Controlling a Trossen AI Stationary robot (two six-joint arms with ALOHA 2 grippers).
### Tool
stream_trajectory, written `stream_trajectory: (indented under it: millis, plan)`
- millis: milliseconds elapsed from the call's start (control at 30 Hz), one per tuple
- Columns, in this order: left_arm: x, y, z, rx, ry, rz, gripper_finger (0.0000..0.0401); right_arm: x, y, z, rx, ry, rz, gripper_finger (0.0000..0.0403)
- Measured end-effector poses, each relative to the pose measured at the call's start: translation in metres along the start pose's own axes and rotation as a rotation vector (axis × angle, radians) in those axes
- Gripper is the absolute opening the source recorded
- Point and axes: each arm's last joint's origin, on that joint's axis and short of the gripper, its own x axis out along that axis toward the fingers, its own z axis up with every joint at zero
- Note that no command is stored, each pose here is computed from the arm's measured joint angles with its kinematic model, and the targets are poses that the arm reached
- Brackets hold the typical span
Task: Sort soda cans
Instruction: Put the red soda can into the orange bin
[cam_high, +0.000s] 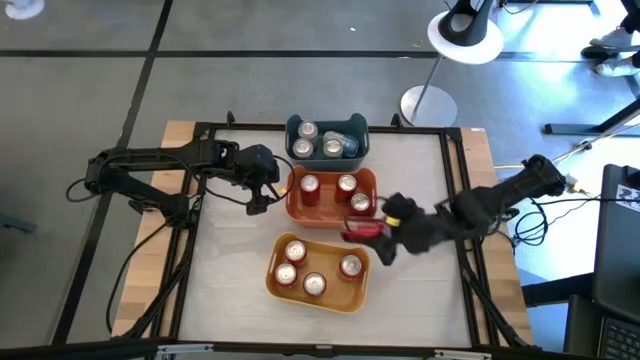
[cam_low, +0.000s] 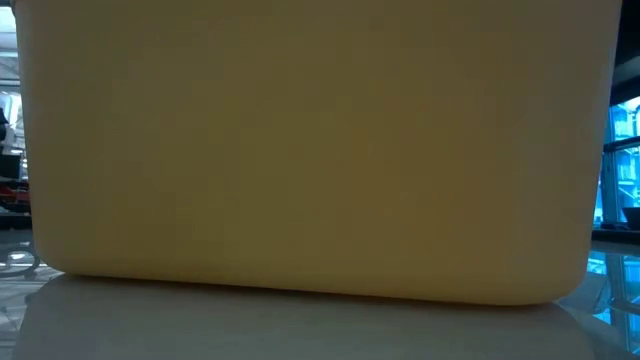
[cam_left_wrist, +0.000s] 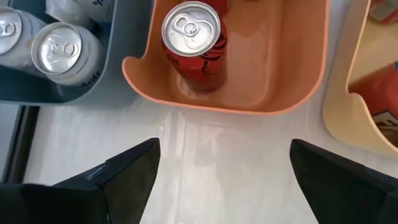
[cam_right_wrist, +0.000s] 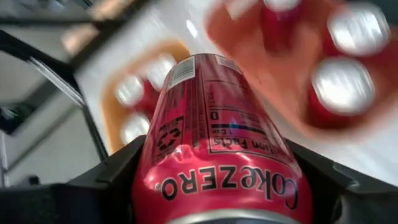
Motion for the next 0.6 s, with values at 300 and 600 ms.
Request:
stream_trajectory:
  millis: [300, 600]
  plan:
    - [-0.028, 0.002, -0.013, 0.041, -0.101, -0.001, 0.0347, 0.022, -0.001, 0.044, -0.097, -0.145, 0.087, 0.0285]
    - [-0.046, 0.013, -0.052, -0.028, -0.231, 0.047, 0.0347, 0.063, -0.016, 0.097, -0.207, -0.237, 0.208, 0.0285]
